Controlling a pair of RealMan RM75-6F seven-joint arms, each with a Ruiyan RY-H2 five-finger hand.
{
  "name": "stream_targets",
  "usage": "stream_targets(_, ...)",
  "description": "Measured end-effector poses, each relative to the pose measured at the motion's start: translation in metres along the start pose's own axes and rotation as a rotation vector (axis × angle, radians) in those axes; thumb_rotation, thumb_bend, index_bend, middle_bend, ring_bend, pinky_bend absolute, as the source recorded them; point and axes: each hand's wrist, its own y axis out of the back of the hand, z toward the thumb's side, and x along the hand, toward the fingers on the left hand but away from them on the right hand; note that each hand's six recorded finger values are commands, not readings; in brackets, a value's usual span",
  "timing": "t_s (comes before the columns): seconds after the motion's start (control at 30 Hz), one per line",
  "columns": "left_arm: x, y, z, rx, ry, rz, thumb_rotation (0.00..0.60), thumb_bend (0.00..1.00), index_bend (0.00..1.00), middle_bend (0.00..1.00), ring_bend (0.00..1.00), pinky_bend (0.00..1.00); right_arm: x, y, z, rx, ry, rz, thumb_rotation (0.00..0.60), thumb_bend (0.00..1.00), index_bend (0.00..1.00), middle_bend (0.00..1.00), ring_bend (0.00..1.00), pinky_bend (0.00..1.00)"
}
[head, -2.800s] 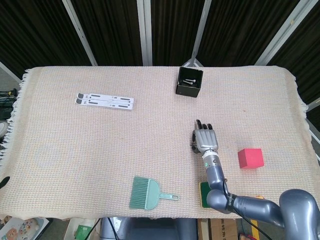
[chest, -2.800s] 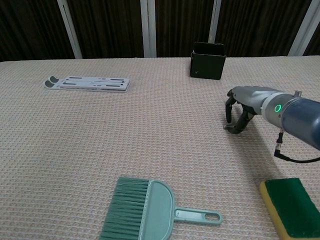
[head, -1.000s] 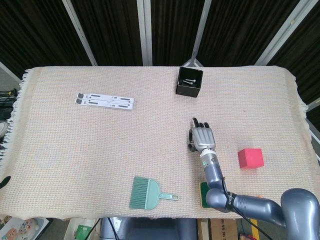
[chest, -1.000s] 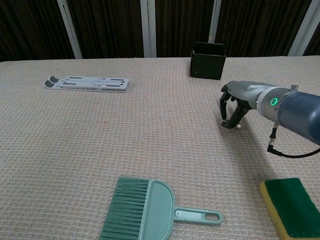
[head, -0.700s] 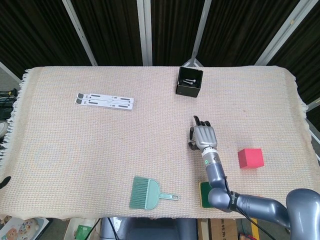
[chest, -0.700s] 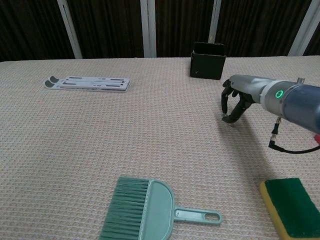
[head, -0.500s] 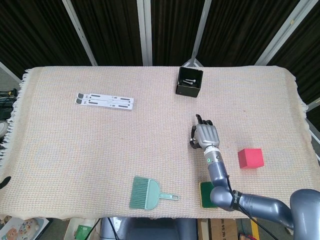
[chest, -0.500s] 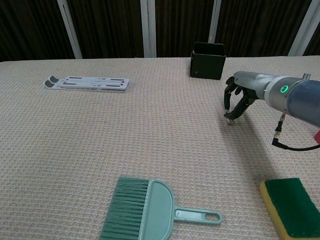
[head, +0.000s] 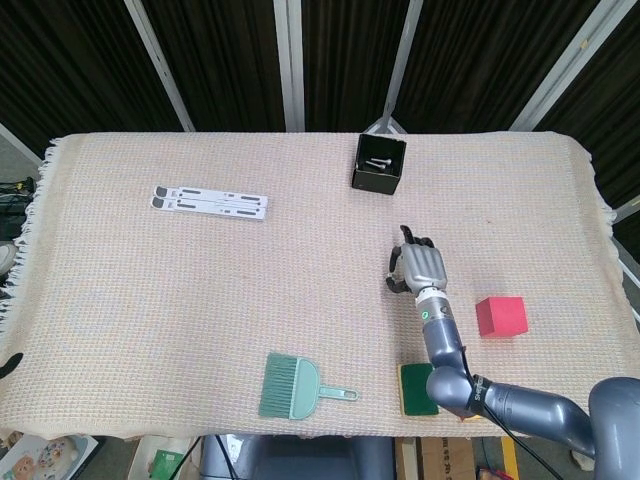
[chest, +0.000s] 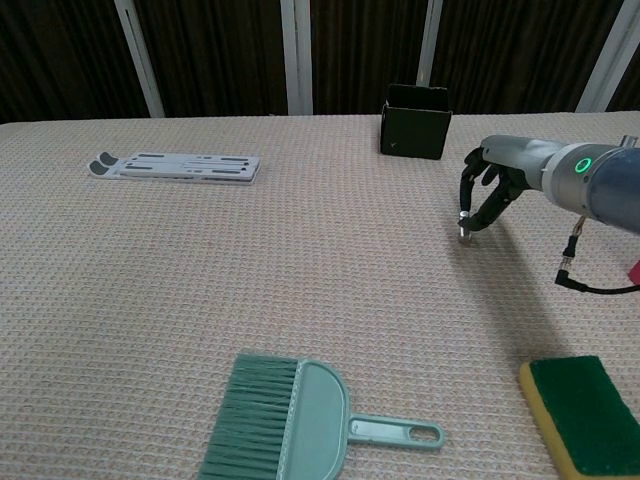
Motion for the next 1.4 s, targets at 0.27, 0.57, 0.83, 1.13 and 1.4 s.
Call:
stream_targets(0.27,-0.001,0.0,0.001,0.003,-0.001,0.0,0.6,0.24,0.12,0.0,0.0,0.0,-0.002,0.001,-0.003,-0.018,-0.016,0.016,0.6,0.35,0.63,0.07,0.18,0.12)
stream_targets(0.57,0.0,-0.001,0.001,0.005,-0.002,-0.002,0.6,0.24,0.12,0.0,0.0,0.0,-0.006,0.004,-0.009,-0.036,-0.031,0.024,0.6,0.35,0.63,0.07,0.18,0.12)
stream_targets(0.83,0.0,-0.001,0.001,0.005,0.0,-0.001,0.6,0.24,0.12,0.0,0.0,0.0,-0.006,0.004,-0.012,-0.019,-0.044,0.026,0.6,0.35,0.57,0.07,0.18,0.12)
stream_targets(1.13,0.0,-0.002,0.001,0.008,0.0,-0.004,0.6,0.24,0.12,0.0,0.0,0.0,-0.007,0.004,-0.015,-0.022,-0.061,0.036,0.6,0.35,0.5,0.07,0.18,0.12)
stream_targets(1.4,0.0,-0.001,0.001,0.007,0.001,-0.002,0.6,0.24,0.12,0.0,0.0,0.0,-0.005,0.004,-0.016,-0.012,-0.062,0.051,0.6,0.35,0.4,0.06,0.14,0.1)
